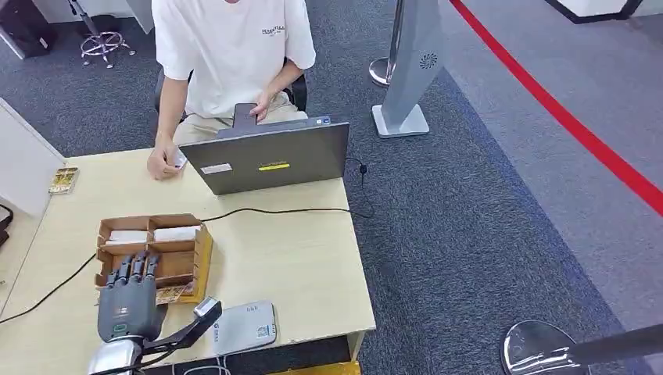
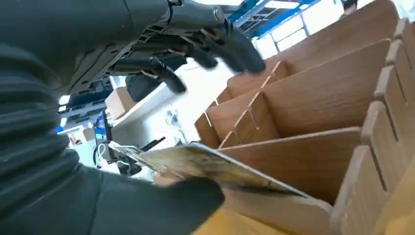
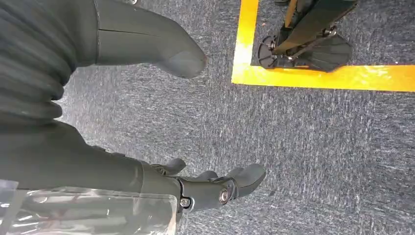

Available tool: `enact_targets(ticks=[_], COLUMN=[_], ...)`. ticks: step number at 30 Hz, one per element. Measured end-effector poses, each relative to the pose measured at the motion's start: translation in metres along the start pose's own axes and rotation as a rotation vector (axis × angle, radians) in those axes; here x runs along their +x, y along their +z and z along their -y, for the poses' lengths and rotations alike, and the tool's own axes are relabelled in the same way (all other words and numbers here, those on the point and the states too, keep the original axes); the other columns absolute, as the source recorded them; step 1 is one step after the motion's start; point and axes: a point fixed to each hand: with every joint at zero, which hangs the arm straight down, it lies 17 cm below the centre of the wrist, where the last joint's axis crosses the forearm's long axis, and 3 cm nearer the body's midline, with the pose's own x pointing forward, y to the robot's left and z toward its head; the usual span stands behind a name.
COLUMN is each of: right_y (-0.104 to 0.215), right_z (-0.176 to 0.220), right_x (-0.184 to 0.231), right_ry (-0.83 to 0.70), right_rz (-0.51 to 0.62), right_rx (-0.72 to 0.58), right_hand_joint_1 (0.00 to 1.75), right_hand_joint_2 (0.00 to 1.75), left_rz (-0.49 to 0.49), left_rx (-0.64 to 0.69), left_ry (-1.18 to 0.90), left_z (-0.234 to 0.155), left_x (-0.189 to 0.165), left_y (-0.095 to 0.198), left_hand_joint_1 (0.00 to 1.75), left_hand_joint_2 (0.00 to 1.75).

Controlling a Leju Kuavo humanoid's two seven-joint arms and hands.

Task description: Pass the card to the sensor for recognition and then transmit it.

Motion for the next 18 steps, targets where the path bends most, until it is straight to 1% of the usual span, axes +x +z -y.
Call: enact_targets(ticks=[10, 14, 18], right_y=[0.0, 0.0, 0.0], right_z=[0.0, 0.0, 0.001], right_x=[0.0, 0.0, 0.0], right_ry=[-0.001, -0.001, -0.001], right_rz=[0.0, -0.001, 0.0], right_rx=[-0.001, -0.001, -0.002], right_hand_joint_1=[0.0, 0.0, 0.0], right_hand_joint_2=[1.75, 1.75, 1.75], left_rz=[0.011, 0.04, 0.047], left_rx=[-0.007, -0.022, -0.032], left_ry=[0.005, 0.007, 0.012], left_z=[0.001, 0.003, 0.005], left_x=[0.004, 0.011, 0.013], left_y=[0.0, 0.002, 0.002], left_hand_joint_1=[1.75, 1.75, 1.75], left_hand_joint_2=[1.75, 1.75, 1.75])
